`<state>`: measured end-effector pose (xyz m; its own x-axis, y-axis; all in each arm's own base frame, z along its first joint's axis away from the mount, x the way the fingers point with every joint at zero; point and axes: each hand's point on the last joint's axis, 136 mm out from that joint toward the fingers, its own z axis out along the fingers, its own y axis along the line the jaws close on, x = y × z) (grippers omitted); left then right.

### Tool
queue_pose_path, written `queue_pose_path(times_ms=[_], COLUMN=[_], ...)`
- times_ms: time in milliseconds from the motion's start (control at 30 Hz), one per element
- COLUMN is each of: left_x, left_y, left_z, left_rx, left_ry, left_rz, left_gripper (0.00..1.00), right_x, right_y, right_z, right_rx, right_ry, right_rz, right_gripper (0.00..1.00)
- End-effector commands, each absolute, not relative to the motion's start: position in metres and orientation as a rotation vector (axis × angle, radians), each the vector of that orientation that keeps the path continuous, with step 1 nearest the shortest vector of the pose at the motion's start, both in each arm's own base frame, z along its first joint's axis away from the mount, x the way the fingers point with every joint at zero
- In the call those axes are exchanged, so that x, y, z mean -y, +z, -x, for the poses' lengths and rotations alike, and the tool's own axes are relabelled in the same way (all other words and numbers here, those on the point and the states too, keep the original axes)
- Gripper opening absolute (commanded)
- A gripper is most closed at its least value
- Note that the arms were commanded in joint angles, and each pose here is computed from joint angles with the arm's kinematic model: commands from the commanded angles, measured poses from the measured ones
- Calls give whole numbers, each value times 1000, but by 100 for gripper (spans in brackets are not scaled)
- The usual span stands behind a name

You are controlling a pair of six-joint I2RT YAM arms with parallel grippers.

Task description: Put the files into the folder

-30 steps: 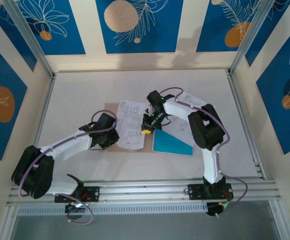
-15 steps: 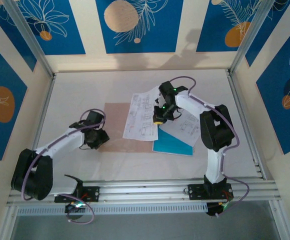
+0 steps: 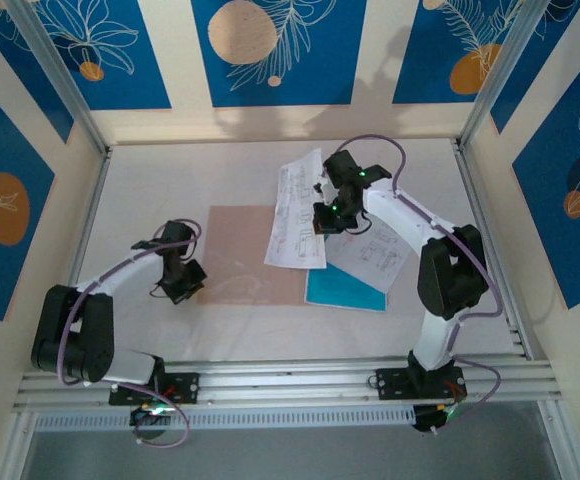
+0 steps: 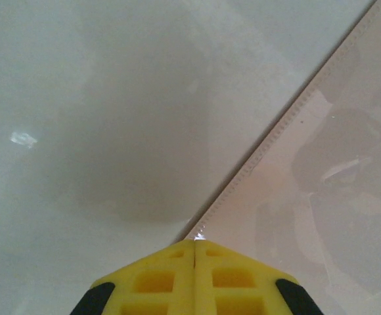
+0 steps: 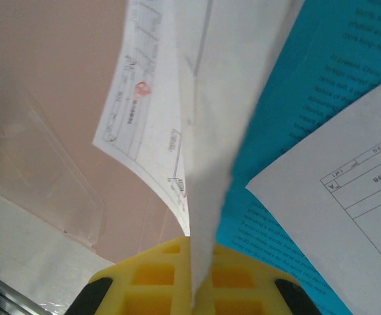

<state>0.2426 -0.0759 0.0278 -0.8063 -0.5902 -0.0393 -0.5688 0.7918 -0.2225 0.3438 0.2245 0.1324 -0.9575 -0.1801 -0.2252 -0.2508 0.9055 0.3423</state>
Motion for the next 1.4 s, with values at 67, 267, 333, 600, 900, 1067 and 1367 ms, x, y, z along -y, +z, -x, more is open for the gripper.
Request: queue_pose_path(times_ms=[67,267,333,600,900,1067,1367], left_x=[75,75,75,77,74,74,72], left_y=[14,10,8,9,19,23,20], left_z=[-231,-224,-221,-217,-217,-216,-210], left_rx=[-2926,-2947,-2953,-2945,-2920,-2918,-2936], left_ry=[-306,-302,-302,-330,-329,-327,-311], left_rz=[945,943,949,967,963,958,966], left_gripper=[0,0,0,0,0,0,0], right_x=[-244,-279,-293,-327,-344,-345,-333], right_y=[151,157,159,151,150,148,133], right_z=[-346,-358,-360,-356,-339,-329,-323], right_rx=[-2792,-2712,-2683,-2653,-2629,-2634,-2659], right_ry=[518,545,561,593,720,830,973], right_rz=[472,567,619,772,877,889,855], right_gripper=[0,0,0,0,0,0,0])
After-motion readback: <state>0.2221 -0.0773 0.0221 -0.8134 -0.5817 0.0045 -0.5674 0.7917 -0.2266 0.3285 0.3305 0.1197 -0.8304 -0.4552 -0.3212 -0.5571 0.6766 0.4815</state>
